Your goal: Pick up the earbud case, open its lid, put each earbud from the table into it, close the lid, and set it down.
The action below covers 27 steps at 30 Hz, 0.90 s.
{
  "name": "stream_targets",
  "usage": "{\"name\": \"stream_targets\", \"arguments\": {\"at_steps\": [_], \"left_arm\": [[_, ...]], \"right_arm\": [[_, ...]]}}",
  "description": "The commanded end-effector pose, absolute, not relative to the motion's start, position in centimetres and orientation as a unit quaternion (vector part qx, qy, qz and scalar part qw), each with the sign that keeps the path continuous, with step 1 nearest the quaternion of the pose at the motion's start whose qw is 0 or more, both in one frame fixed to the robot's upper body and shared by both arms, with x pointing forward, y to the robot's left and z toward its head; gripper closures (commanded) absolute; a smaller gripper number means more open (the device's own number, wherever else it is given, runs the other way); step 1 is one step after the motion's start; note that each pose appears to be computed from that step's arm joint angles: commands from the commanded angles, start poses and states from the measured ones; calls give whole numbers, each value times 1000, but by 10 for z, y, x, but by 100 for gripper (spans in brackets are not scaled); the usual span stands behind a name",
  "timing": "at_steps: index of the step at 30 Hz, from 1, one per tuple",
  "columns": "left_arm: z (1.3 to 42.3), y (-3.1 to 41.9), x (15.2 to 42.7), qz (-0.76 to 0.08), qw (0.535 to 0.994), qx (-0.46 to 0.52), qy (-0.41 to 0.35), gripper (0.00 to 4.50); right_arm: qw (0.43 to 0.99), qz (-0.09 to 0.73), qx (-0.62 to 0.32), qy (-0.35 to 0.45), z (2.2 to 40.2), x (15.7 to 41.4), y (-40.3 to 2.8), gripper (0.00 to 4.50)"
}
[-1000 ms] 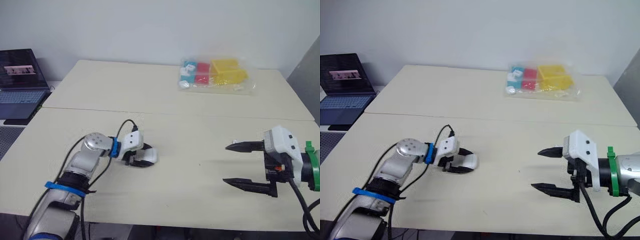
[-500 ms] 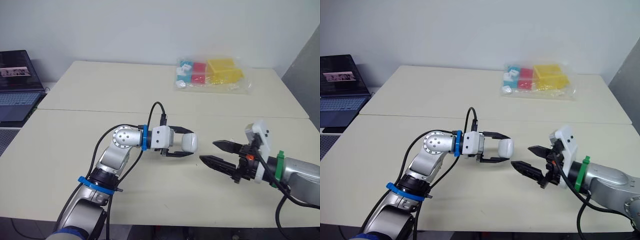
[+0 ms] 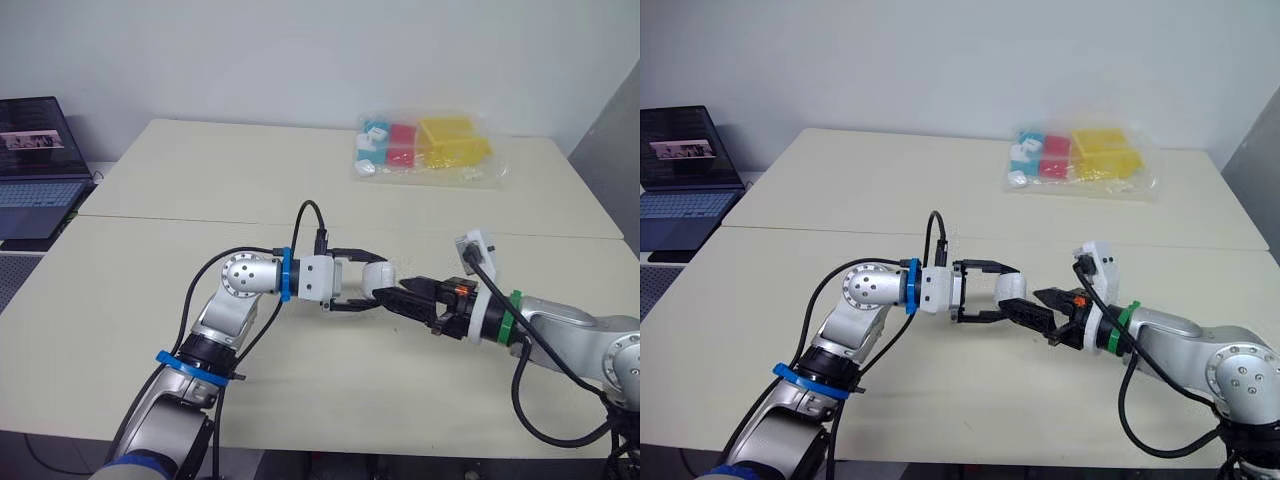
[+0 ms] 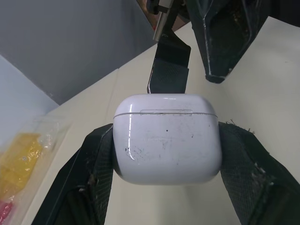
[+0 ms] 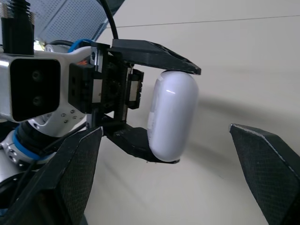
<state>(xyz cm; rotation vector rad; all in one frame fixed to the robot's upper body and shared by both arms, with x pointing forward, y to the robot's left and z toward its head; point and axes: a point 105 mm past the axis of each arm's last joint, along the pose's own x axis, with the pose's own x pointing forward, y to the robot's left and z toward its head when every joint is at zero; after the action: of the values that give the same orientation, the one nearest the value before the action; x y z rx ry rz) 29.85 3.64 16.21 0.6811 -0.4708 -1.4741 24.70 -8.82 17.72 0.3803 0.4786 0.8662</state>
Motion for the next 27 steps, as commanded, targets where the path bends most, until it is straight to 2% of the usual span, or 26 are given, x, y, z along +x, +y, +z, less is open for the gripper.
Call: {"name": "stream_targets", "arguments": {"at_steps": [1,19,22,27], "left_arm": [[177,33,295,-645,660,298,-242,170],[181,33,291,-651,659,289,-242,170],[181,33,289,-655,658,284,-240,170],[181,32,287,-654,662,276,-241,170]], "right_arm": [[855,428,197,217,185,246,-83,0],[832,450,234,225,182,250,-77,0],[830,452,233,229,179,251,-76,47],[827,456,235,231,179,251,-75,201]]}}
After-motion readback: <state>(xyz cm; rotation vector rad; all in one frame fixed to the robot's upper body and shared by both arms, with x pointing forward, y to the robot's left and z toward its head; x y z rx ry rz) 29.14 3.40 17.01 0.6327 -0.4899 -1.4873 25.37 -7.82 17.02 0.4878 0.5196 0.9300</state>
